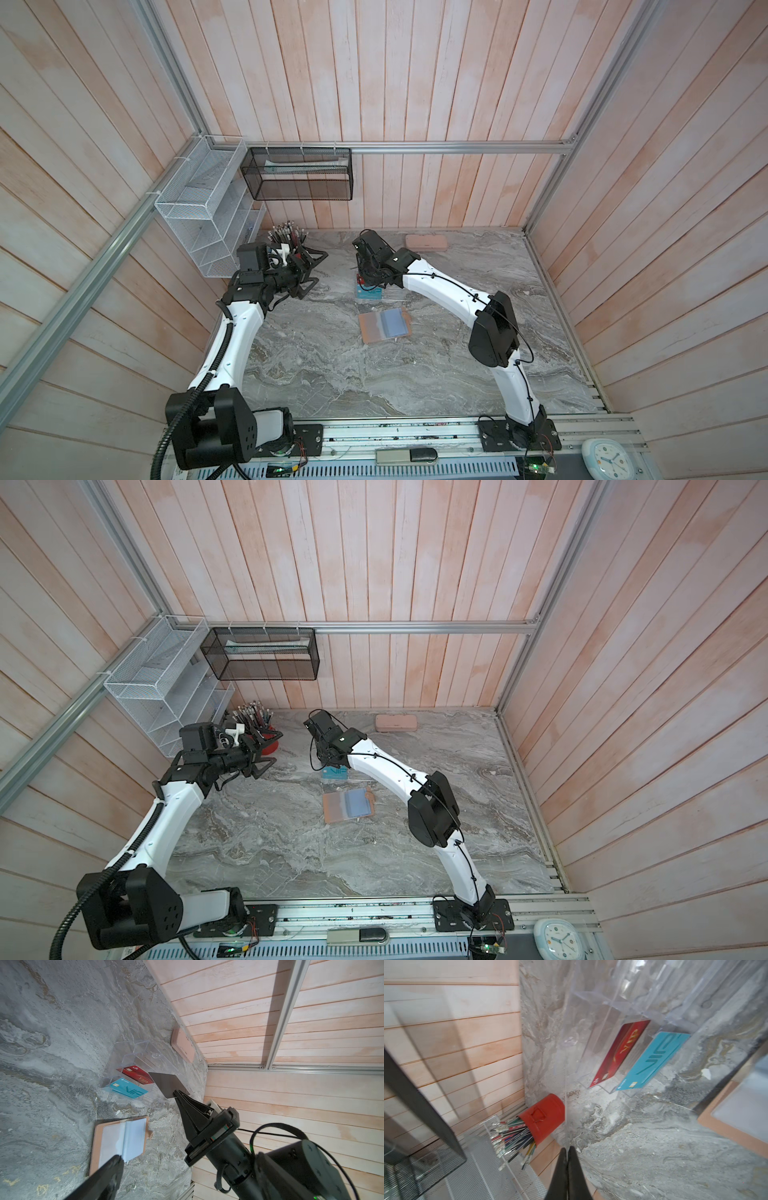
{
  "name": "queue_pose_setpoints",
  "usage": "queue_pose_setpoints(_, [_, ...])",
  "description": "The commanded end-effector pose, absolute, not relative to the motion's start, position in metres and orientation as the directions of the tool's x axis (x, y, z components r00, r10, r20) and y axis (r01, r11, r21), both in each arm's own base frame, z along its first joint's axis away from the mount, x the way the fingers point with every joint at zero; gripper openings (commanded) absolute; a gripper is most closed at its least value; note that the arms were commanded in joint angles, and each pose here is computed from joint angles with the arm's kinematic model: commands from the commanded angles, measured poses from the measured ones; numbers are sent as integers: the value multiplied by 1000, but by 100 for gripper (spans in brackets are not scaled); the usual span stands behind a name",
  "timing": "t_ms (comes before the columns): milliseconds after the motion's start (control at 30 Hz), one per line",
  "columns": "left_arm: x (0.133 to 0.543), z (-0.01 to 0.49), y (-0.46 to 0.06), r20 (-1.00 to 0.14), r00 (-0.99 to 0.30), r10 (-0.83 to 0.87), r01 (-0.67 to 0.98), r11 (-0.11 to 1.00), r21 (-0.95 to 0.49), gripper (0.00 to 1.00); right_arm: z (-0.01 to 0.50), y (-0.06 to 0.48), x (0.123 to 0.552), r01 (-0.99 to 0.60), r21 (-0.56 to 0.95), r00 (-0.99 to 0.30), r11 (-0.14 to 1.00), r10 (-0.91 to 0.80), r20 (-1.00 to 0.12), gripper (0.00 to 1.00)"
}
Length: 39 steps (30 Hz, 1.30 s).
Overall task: Take the credit cards out of the card holder
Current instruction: Place the credit card in the storage box.
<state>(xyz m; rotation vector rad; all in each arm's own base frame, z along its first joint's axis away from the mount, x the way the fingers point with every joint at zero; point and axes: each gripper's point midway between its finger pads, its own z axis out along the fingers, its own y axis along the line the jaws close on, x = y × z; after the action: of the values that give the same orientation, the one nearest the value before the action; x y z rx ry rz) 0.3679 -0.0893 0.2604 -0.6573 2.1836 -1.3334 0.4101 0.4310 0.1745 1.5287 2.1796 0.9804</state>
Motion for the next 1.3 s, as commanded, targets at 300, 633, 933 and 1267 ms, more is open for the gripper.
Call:
queue_pose_setpoints(300, [370,243,-84,-181,-763,-621,-147,439,-886,100,153,410,418,783,594,-314,186,942,120,0])
queue_pose_setpoints(633, [374,243,-83,-188,-763,-618,-141,443,-886,100,149,415,420,802,576,-288,155,946,148,0])
queue_pose_setpoints(933, [372,242,-84,-198,-767,-610,-132,451,-883,100,143,417,419,810,569,-266,143,954,139,0])
queue_pose_setpoints(1267, [374,238,-85,-190,-775,-603,-129,444,-886,100,143,419,431,802,584,-249,125,959,136,0])
